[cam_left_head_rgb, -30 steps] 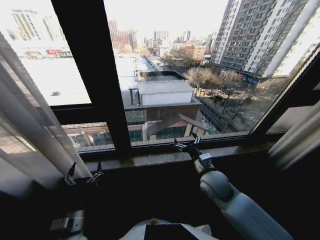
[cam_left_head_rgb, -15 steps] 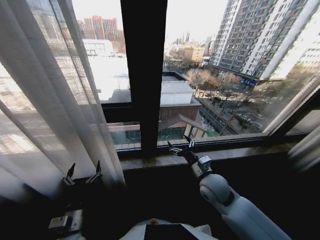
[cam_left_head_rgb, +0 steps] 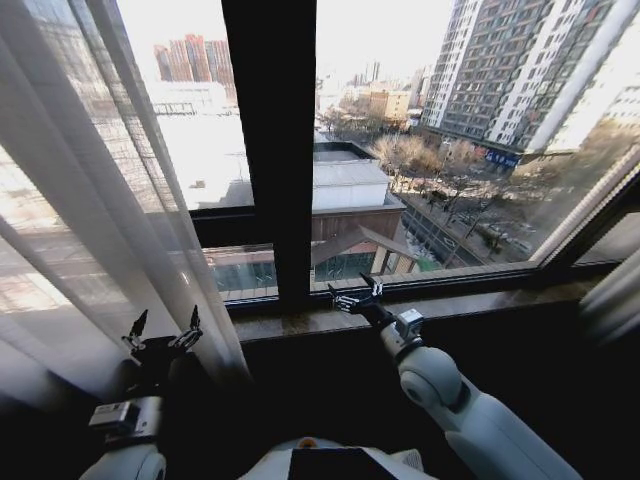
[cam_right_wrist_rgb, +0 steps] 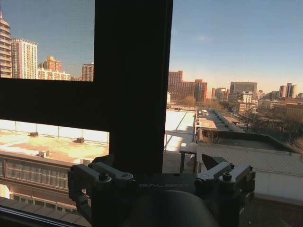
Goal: Open the curtains by pulling them apart, changing their state from closed to fully open.
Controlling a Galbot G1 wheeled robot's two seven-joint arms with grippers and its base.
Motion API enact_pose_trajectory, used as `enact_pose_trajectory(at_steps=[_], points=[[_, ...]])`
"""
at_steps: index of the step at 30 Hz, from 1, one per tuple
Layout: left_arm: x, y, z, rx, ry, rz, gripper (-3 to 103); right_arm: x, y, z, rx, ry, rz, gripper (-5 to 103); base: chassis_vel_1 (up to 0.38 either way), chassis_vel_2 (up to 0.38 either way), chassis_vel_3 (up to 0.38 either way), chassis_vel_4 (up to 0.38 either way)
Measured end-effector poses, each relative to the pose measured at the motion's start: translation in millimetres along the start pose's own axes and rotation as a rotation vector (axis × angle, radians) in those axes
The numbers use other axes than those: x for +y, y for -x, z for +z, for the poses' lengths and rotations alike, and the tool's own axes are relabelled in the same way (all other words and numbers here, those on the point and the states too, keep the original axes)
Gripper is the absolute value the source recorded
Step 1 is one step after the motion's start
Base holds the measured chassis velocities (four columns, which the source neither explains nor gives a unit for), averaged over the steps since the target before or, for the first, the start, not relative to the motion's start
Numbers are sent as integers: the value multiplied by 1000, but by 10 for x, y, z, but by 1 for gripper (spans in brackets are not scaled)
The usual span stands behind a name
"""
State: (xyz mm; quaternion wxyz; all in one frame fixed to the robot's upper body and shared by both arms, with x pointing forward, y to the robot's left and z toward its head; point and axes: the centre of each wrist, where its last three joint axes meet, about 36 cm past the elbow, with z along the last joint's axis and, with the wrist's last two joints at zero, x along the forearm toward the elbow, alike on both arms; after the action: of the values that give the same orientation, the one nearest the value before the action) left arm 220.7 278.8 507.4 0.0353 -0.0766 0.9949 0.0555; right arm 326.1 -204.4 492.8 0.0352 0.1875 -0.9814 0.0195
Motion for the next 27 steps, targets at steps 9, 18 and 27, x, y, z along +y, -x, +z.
enact_pose_trajectory(at_steps=[9, 18, 27], points=[[24, 188, -238, -8, -1, 11, 100, 39, -154, -70, -42, -45, 3, 100, 0, 0, 0, 0], [25, 319, -122, 6, -22, 25, 100, -49, -162, -92, -43, -82, 16, 100, 0, 0, 0, 0], [92, 502, -6, 5, -30, 10, 100, -124, -138, -56, -38, -98, 35, 100, 0, 0, 0, 0]])
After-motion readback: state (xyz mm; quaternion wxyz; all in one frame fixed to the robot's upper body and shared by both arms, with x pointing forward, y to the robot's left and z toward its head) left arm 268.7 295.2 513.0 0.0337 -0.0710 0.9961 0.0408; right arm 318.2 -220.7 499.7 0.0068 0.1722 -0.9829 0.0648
